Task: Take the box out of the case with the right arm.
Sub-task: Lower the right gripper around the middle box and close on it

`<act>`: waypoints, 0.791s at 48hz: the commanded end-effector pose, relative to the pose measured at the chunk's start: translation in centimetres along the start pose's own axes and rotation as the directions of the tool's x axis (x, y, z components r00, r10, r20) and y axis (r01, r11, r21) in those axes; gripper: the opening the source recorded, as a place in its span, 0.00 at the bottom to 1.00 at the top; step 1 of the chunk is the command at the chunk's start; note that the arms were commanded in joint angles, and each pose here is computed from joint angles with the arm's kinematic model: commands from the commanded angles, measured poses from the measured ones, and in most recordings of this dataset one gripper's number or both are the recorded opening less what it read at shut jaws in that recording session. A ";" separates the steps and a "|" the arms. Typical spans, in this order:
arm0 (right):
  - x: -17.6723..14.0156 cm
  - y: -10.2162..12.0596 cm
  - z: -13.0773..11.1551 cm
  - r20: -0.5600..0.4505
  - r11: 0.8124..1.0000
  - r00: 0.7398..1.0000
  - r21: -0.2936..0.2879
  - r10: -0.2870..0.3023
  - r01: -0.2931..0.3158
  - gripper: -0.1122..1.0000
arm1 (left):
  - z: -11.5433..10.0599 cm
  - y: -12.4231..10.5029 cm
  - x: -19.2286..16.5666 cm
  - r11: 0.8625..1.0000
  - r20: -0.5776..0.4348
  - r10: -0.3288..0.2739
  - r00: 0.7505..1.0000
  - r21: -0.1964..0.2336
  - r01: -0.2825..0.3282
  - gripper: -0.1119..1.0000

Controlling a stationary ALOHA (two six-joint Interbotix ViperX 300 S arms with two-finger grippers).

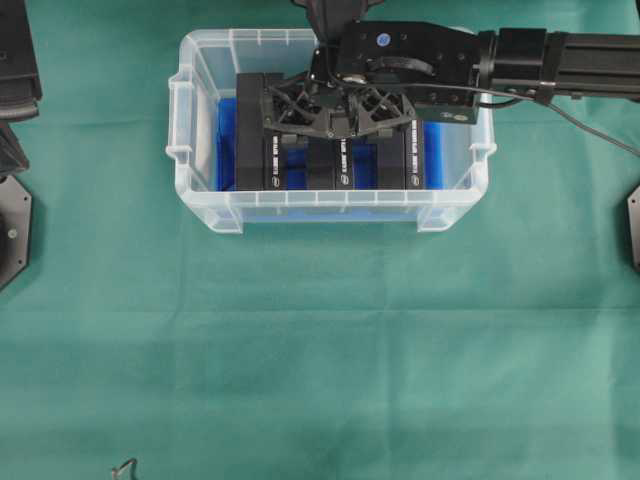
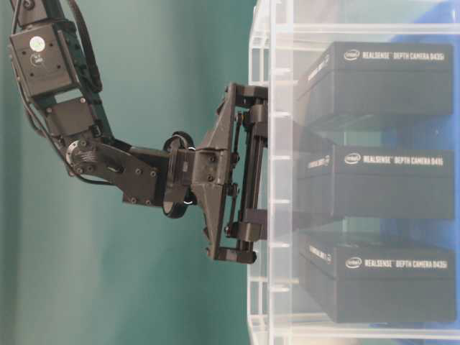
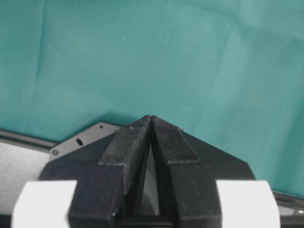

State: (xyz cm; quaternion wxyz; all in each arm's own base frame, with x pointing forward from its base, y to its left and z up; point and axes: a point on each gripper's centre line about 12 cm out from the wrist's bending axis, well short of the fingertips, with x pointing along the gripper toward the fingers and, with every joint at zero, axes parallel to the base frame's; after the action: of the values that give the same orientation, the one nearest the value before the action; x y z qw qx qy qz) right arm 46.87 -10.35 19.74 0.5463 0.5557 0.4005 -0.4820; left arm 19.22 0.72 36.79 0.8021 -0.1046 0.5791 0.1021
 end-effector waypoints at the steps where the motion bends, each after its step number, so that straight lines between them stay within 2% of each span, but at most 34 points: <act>1: -1.6 0.7 0.1 0.006 0.999 0.999 0.005 0.046 -0.046 0.73 | 0.3 0.0 -0.8 1.000 0.030 -0.007 1.000 -0.002 0.007 0.20; 15: -3.1 1.0 0.2 0.003 1.000 1.000 0.009 0.029 -0.029 0.73 | 0.3 0.0 -0.8 1.000 0.029 -0.009 1.000 -0.002 0.009 0.20; 27: -6.9 1.5 0.5 0.007 1.000 1.000 0.010 0.010 -0.010 0.73 | 0.3 0.0 -0.8 1.000 0.031 -0.008 0.999 -0.002 0.008 0.20; 38: -11.6 2.2 0.9 0.020 0.999 0.999 0.013 0.041 -0.041 0.73 | 0.3 0.0 -0.9 1.000 0.037 -0.009 0.999 -0.002 0.010 0.20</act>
State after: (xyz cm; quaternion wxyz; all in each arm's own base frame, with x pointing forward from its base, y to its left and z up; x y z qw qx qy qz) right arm 47.22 -10.35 26.67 0.5341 0.5471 0.4122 -0.4955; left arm 19.22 0.72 36.83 0.8034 -0.1048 0.5772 0.1018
